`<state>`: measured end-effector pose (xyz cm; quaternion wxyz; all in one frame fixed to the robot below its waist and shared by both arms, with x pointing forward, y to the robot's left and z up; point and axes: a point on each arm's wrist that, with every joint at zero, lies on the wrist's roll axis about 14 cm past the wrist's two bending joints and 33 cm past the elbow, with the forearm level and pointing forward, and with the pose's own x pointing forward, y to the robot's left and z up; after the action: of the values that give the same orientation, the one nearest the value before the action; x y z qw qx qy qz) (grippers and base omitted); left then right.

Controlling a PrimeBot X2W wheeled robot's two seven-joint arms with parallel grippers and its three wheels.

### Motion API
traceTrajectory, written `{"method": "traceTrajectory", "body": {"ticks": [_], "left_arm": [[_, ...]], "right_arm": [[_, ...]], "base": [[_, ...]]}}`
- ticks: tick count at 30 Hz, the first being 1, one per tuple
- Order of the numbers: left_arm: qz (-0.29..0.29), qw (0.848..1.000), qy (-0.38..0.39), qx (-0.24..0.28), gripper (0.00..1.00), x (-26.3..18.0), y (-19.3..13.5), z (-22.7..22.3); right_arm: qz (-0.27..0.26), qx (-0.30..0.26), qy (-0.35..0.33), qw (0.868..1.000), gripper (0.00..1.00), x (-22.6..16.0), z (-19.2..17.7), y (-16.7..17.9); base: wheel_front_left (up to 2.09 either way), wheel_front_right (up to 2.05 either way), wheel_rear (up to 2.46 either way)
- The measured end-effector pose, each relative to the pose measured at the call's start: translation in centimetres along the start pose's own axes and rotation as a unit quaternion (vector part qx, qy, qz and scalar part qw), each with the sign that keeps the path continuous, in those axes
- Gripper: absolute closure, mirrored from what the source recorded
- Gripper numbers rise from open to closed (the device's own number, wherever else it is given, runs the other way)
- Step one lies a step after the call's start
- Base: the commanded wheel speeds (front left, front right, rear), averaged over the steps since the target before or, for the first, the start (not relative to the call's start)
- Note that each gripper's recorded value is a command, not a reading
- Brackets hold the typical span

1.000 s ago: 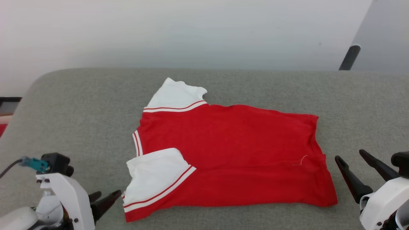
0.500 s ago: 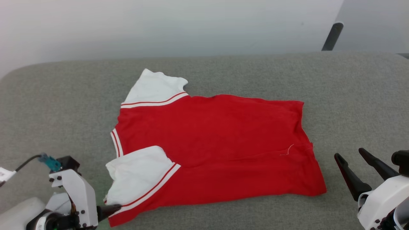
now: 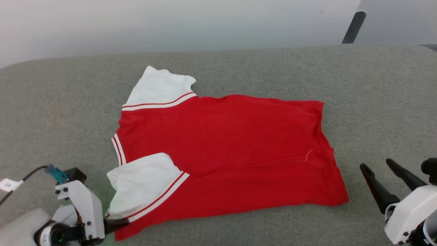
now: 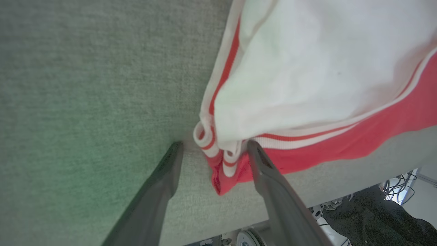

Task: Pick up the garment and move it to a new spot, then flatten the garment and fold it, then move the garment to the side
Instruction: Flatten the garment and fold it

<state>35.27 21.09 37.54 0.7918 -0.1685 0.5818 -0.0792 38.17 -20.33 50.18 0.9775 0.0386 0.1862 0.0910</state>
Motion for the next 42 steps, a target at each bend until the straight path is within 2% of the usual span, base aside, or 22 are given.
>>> {"method": "traceTrajectory", "body": {"ticks": [1, 2, 9, 20, 29, 30, 31, 37, 42], "left_arm": [[-0.004, 1.0, 0.0, 0.002, 0.95, 0.1, -0.1, 0.0], [-0.006, 1.0, -0.001, 0.002, 1.0, 0.2, 0.0, 0.2], [-0.013, 1.0, -0.005, 0.014, 1.0, 0.7, 0.0, 0.7], [-0.027, 0.999, -0.018, 0.022, 1.0, 1.2, -0.5, 1.7], [-0.038, 0.999, -0.029, 0.019, 1.0, 1.4, -0.8, 2.5], [-0.039, 0.999, -0.03, 0.019, 1.0, 1.4, -0.8, 2.5], [-0.04, 0.999, -0.031, 0.019, 1.0, 1.4, -0.8, 2.6], [-0.044, 0.998, -0.04, 0.015, 1.0, 1.2, -0.7, 2.9], [-0.045, 0.998, -0.049, 0.014, 1.0, 0.7, -0.7, 3.1]], "right_arm": [[0.0, 0.002, 0.009, 1.0, 0.0, 0.0, -0.3, 0.0], [0.0, 0.007, 0.022, 1.0, 0.0, 0.1, -0.7, -0.1], [0.002, 0.018, 0.163, 0.986, 0.0, -0.8, -5.3, -0.4], [0.017, 0.013, 0.251, 0.968, 0.0, 1.4, -7.3, 0.8], [0.03, 0.006, 0.34, 0.94, 0.0, 3.4, -11.0, 1.7], [0.03, -0.002, 0.349, 0.936, 0.69, 3.5, -11.3, 1.7], [0.034, -0.006, 0.357, 0.934, 1.0, 3.6, -11.5, 1.8], [0.041, 0.004, 0.37, 0.928, 1.0, 4.0, -11.8, 1.8], [0.044, 0.008, 0.362, 0.931, 1.0, 3.7, -11.1, 1.5]], "base": [[0.0, 0.0, 0.0], [0.0, 0.0, 0.0], [0.0, 0.0, 0.0], [0.0, 0.0, 0.0], [0.0, 0.0, 0.0], [0.0, 0.0, 0.0], [0.0, 0.0, 0.0], [0.0, 0.0, 0.0], [0.0, 0.0, 0.0]]}}
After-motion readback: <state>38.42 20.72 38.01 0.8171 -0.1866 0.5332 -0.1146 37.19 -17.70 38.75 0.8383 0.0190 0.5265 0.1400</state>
